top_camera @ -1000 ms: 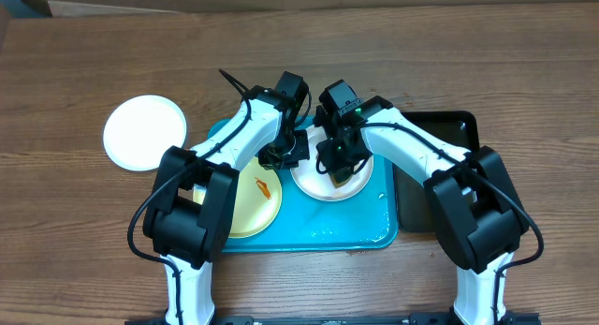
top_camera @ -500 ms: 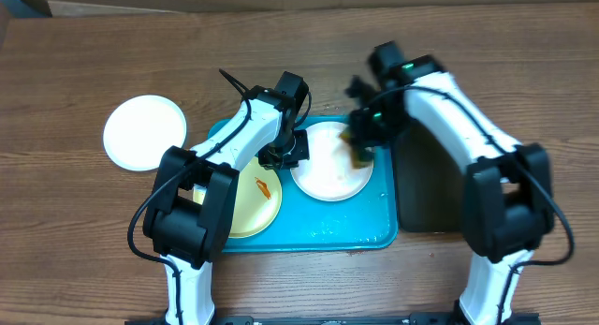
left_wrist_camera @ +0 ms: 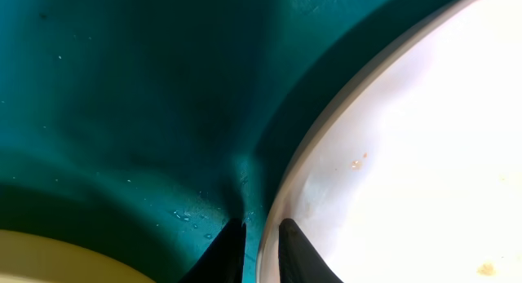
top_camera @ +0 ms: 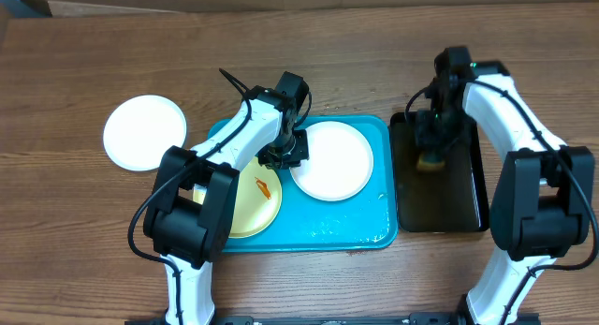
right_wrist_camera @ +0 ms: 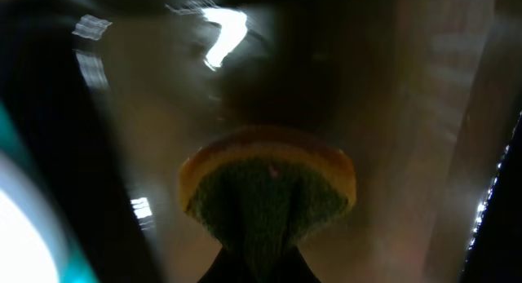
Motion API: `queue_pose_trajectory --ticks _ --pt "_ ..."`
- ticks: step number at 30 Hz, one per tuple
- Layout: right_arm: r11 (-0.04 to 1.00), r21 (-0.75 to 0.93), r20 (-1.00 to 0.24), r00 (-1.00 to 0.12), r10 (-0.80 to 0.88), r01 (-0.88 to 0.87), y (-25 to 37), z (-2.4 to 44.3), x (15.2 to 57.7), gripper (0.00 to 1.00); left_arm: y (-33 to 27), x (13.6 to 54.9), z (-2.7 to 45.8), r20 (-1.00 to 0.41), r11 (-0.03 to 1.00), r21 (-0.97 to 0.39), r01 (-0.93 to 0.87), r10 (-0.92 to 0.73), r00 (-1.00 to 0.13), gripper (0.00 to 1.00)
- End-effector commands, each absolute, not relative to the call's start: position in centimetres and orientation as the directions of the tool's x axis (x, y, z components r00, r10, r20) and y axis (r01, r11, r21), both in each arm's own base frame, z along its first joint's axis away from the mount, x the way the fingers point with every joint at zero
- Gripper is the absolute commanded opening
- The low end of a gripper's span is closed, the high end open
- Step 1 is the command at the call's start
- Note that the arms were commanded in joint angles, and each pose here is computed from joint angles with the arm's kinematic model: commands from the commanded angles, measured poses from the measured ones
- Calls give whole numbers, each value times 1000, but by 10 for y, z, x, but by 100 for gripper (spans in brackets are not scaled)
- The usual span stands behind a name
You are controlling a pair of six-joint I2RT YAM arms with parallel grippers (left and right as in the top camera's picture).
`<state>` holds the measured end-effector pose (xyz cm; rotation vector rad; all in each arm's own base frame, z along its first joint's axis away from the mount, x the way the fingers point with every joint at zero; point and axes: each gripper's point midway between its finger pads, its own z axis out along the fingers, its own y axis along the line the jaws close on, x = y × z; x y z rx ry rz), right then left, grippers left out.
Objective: Clean dirty plates on tray and stack at the side
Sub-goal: 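Return the sponge to the basin, release it, raise the right arm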
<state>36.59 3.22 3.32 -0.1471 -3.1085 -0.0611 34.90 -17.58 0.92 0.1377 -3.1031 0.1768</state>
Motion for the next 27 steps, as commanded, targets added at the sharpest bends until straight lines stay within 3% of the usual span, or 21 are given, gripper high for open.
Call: queue_pose_trajectory --ticks 1,3,5,7,9,17,24,27 --pt "991 -31 -4 -991 131 131 21 26 361 4 -172 354 16 5 991 -108 -82 -82 -997 17" --pt "991 -28 -17 -992 127 128 23 18 361 4 -172 355 16 2 991 -110 -82 -82 -997 18" --pt "992 -27 -24 -992 126 127 23 14 361 18 -172 355 16 0 991 -111 -82 -82 -997 18" --pt "991 -26 -28 -992 127 128 23 12 362 38 -172 355 16 1 991 -110 -82 -82 -997 20" --pt "992 -23 -40 -991 126 127 23 14 366 47 -172 355 16 2 991 -110 -82 -82 -997 22" --pt "987 7 -108 -981 161 161 19 70 399 60 -175 353 16 4 991 -109 -73 -73 -997 23" --pt "924 50 -151 -911 383 380 -33 86 413 71 -188 350 16 -29 996 -82 -24 -26 -999 24" --pt "897 55 -155 -884 442 439 -60 86 412 74 -191 351 16 -55 999 -53 -2 -5 -998 12"
